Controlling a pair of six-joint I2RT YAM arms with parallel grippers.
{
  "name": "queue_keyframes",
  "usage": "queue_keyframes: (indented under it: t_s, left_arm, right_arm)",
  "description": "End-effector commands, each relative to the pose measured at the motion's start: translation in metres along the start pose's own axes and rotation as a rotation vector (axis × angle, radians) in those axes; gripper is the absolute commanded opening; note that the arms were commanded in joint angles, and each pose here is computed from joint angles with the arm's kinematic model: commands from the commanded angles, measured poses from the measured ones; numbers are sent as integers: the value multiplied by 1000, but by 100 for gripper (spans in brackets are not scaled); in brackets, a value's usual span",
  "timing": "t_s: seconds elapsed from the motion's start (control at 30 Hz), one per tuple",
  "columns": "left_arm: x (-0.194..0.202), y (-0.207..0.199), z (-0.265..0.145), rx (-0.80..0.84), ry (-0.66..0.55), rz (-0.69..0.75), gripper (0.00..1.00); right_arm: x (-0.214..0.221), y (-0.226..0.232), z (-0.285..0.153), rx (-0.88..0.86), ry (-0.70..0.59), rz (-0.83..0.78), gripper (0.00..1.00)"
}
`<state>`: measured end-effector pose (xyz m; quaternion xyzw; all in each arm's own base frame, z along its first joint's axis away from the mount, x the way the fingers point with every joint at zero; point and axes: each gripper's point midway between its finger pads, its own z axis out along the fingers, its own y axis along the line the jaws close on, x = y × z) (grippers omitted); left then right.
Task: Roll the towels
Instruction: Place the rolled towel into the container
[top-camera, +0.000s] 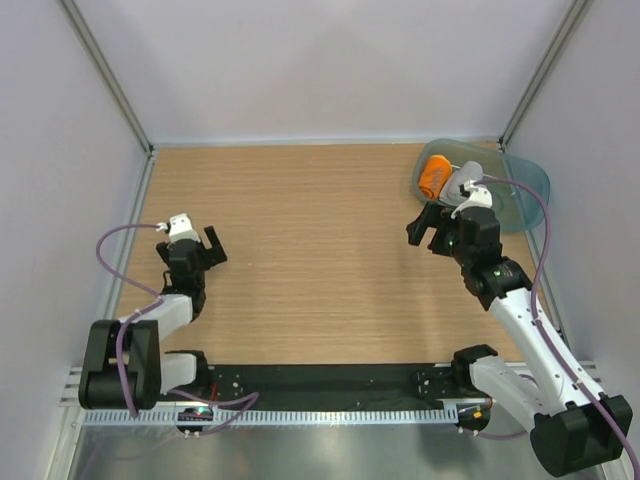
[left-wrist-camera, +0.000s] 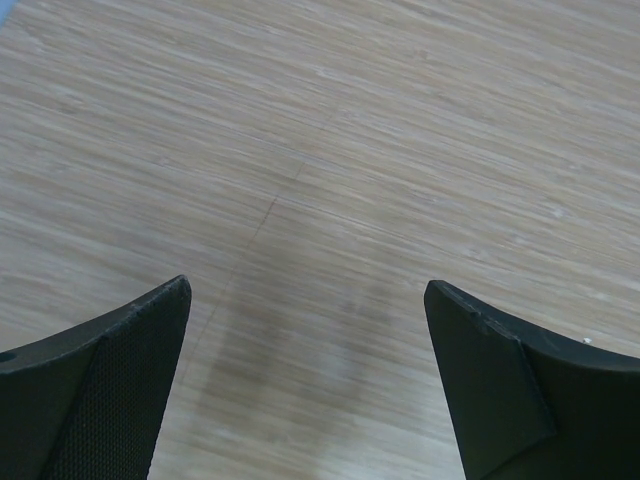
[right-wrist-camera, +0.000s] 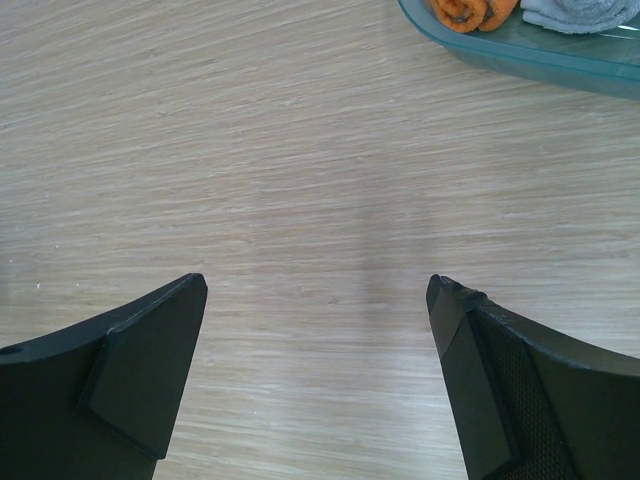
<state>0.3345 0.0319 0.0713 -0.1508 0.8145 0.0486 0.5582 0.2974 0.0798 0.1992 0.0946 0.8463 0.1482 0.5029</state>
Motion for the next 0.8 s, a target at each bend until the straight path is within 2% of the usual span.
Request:
queue_keyframes:
  t_s: [0.0,0.17,0.23,0.3,0.33,0.37,0.47,0.77]
  left_arm:
    - [-42,-32,18,137,-116,-45,100]
    - [-47,-29,30,125,-146,72,100]
    - [-44,-35,39,150,-189,36,100]
    - [-33,-45,36,225,-158,98,100]
    - [-20,-36,34,192,-140,90,100]
    - [-37,-36,31,185,-240,62,100]
    - [-31,-35,34,177,-194,77,100]
    - [-31,-36,32,181,-205,79,100]
  right_arm:
    - [-14,5,0,-17,-61,-20,100]
    - [-16,3,-4,-14,-79,-28,100]
    - [-15,3,-4,-17,-81,-32,100]
    - [-17,4,-6,-24,-90,-36,100]
    - [-17,3,-7,-19,-92,-39,100]
    - [-18,3,-7,-20,-93,-37,100]
    - [-18,1,-7,-13,-100,-40,100]
    - [-23,-3,-13,3,-139,-45,100]
